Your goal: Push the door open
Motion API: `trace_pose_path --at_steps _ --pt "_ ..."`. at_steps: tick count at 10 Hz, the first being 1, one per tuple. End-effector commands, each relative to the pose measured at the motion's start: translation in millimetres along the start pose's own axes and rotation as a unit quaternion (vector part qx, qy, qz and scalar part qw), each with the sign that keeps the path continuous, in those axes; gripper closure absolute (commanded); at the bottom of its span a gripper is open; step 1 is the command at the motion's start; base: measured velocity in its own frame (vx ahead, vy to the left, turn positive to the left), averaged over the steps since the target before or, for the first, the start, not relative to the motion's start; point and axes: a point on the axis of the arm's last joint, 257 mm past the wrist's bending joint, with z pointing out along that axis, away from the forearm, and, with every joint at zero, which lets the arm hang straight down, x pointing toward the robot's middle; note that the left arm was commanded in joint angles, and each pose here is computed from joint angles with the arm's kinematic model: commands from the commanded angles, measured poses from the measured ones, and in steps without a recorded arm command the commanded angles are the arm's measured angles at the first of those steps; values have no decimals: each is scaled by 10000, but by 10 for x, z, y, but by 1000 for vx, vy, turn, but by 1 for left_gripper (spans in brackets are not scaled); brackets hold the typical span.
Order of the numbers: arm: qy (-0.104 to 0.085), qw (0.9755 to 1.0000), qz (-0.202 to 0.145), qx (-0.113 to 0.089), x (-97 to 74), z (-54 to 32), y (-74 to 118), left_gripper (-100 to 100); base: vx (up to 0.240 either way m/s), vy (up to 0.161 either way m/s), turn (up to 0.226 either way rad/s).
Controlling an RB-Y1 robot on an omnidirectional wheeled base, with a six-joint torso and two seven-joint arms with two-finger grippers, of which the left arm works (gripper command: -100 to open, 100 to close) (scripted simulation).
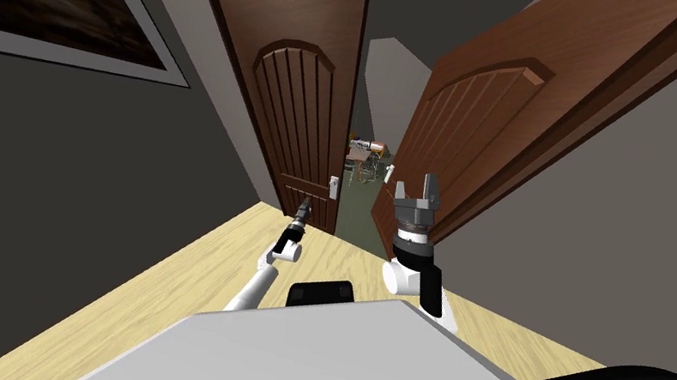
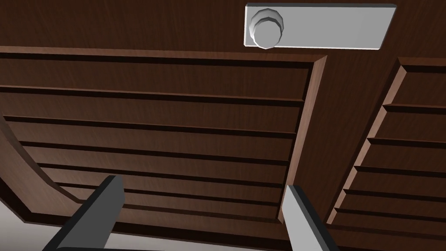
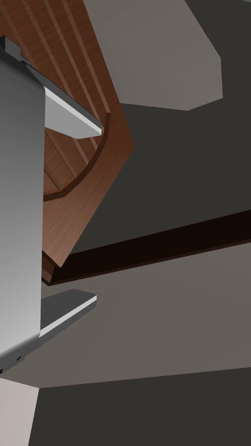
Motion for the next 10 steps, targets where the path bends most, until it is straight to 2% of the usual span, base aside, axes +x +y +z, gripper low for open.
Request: trace_pose_path --at_steps 1,2,7,8,9,10 --pt "69 9999 -43 -71 90 39 76 -100 88 72 -71" --pt "69 9999 -43 -71 90 39 76 -100 54 41 -20" --pt "266 9992 -153 -260 353 153 218 -100 71 44 -63" --pt "338 9987 -189 -327 452 190 264 -100 124 61 -95" --pt "338 9987 -189 -327 452 190 264 -100 94 56 -51" --pt "405 9982 -221 -390 547 222 305 -100 90 63 -71"
